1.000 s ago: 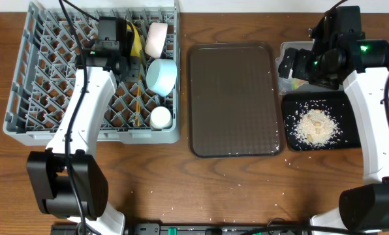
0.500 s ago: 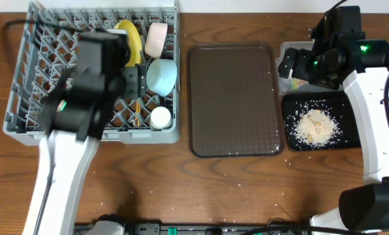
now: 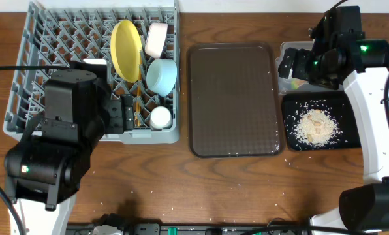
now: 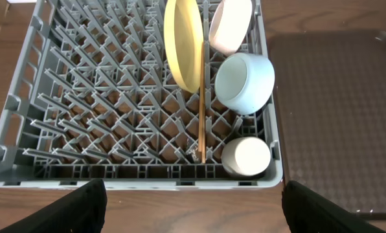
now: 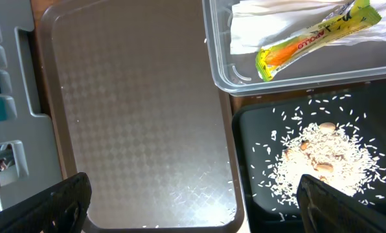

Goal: Sort waste into correct bins and load items into the dishwasher

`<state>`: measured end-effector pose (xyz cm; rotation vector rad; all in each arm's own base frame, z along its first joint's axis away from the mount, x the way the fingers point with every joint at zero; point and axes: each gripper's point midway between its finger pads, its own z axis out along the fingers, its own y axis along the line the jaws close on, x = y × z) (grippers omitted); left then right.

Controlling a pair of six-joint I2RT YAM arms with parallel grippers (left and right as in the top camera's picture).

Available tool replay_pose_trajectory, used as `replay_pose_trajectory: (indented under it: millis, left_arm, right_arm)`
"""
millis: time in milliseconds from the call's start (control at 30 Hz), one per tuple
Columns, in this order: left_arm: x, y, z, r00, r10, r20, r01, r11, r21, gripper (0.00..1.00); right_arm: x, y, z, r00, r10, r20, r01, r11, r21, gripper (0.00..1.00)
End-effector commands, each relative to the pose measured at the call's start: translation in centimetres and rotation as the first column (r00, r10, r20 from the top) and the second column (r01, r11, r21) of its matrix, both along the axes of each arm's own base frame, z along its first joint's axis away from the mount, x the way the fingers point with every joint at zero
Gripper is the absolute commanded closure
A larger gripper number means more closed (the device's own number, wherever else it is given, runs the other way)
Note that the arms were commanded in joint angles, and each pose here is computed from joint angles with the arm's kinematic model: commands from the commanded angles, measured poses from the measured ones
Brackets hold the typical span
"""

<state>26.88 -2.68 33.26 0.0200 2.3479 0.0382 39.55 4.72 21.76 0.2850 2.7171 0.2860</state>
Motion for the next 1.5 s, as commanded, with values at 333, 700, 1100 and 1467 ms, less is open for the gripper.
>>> replay_pose_trajectory:
  millis: [333, 700, 1100, 1467]
  left_arm:
    - [-1.1, 4.0, -2.4, 0.925, 0.106, 0.366, -0.087, 0.994, -0.068, 0.12]
    - [-2.8, 5.9, -8.3, 0.779, 0.162, 0.605, -0.133, 0.987, -0.092, 0.11]
    - [-2.8, 6.3, -15.9, 0.770, 0.171, 0.615, -0.145, 0.985, -0.093, 0.11]
    - [-2.8, 6.5, -19.6, 0.793, 0.183, 0.582, -0.162, 0.983, -0.089, 0.11]
  right_arm:
    - [0.1, 0.1, 0.1, 1.000, 0.009, 0.004, -0.009, 1.000, -0.009, 0.01]
    - [0.1, 0.1, 0.1, 1.000, 0.009, 0.004, -0.009, 1.000, -0.009, 0.01]
    - [0.1, 0.0, 0.1, 1.000, 0.009, 0.004, -0.009, 1.000, -0.009, 0.01]
    - [0.1, 0.1, 0.1, 1.000, 0.009, 0.004, -0.009, 1.000, -0.009, 0.01]
